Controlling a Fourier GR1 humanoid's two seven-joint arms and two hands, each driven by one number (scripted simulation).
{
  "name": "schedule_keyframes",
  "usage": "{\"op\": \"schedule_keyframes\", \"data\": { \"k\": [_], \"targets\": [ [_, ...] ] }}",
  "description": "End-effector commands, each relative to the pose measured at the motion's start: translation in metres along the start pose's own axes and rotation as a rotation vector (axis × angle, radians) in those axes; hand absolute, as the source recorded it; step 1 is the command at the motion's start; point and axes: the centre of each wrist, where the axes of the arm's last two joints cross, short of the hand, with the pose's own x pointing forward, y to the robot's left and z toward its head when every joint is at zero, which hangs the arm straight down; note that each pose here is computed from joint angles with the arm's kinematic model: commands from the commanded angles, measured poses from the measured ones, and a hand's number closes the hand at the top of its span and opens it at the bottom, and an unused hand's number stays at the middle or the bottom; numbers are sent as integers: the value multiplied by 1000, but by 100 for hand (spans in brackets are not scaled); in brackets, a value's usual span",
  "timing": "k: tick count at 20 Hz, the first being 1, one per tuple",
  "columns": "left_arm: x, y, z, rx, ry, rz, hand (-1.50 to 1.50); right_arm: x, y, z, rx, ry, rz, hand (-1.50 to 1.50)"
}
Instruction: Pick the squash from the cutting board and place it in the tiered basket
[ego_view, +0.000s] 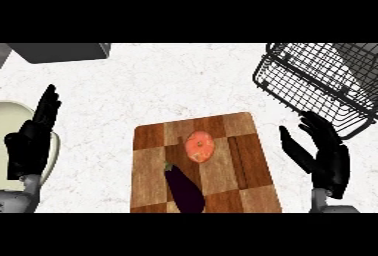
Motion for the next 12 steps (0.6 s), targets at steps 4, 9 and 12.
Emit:
{"op": "schedule_keyframes", "data": {
  "k": [4,9,12],
  "targets": [
    [-13,-10,8,-50,30,-44,0,-21,14,82,-325,110,90,-150],
    [-9,-3,1,-74,17,-66,0,-24,-5,95,-89,227,332,-150],
    [-13,-3,-2,-72,6,-78,0,-10,0,102,40,286,407,-150]
  ]
}}
